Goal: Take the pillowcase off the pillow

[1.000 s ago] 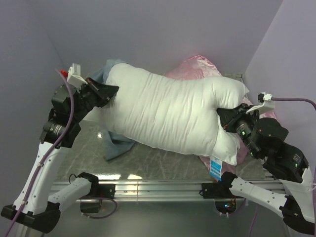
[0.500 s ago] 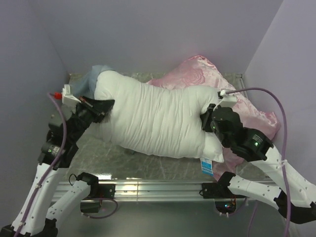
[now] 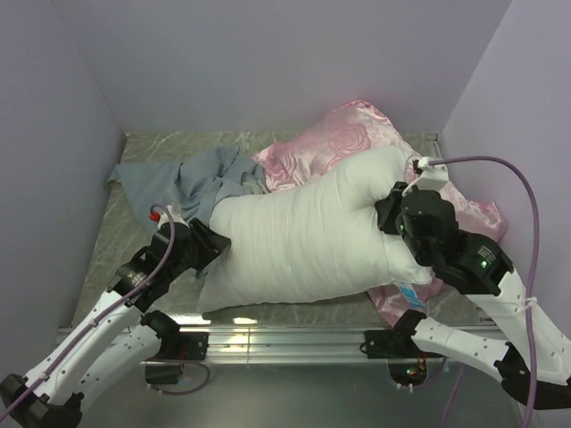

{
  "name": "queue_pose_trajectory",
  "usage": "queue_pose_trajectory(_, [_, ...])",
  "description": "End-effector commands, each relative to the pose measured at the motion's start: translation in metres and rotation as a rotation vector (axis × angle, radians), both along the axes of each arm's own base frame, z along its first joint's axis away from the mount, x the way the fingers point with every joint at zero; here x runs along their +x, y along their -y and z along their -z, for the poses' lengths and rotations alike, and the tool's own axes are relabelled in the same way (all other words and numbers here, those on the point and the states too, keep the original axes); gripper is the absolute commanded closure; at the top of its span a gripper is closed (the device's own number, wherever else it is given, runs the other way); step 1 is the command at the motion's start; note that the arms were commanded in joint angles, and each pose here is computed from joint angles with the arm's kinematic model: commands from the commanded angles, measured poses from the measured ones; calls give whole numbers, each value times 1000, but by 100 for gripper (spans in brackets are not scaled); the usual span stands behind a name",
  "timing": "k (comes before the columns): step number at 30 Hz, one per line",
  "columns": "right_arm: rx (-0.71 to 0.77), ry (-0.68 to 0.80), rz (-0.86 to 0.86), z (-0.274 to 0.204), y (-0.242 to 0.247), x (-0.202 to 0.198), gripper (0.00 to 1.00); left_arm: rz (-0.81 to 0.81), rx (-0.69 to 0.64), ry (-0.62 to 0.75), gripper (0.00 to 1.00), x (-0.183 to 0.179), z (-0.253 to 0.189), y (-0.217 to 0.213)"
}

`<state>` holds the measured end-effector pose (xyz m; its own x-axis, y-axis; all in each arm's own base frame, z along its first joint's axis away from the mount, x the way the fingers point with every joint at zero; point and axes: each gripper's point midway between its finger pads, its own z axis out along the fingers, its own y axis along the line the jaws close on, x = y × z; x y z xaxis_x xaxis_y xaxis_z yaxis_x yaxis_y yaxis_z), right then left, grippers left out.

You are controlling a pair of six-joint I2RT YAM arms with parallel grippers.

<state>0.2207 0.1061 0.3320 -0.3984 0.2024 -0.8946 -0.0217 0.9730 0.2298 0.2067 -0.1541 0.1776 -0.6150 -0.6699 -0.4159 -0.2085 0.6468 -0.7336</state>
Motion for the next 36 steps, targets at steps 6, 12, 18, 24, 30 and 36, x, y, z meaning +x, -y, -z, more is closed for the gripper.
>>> queue_pose_trajectory(6, [140,140,-15,-53,-1,0,100,-318,30,300,28,71,-120,-31])
queue_pose_trajectory(12, [115,138,9,-47,5,0,100,-469,166,250,30,110,-135,-52])
queue_pose_trajectory(18, [122,164,19,-55,17,-4,100,-466,165,290,26,138,-125,-73])
queue_pose_trajectory(24, [140,167,-8,-55,18,-12,100,-294,236,45,20,218,-59,-77])
queue_pose_trajectory(30, [141,157,-13,-50,18,-13,100,-92,324,-70,18,245,-2,-58])
queue_pose_trajectory(36, [143,162,-14,-51,20,-15,100,5,303,-126,23,253,40,-44])
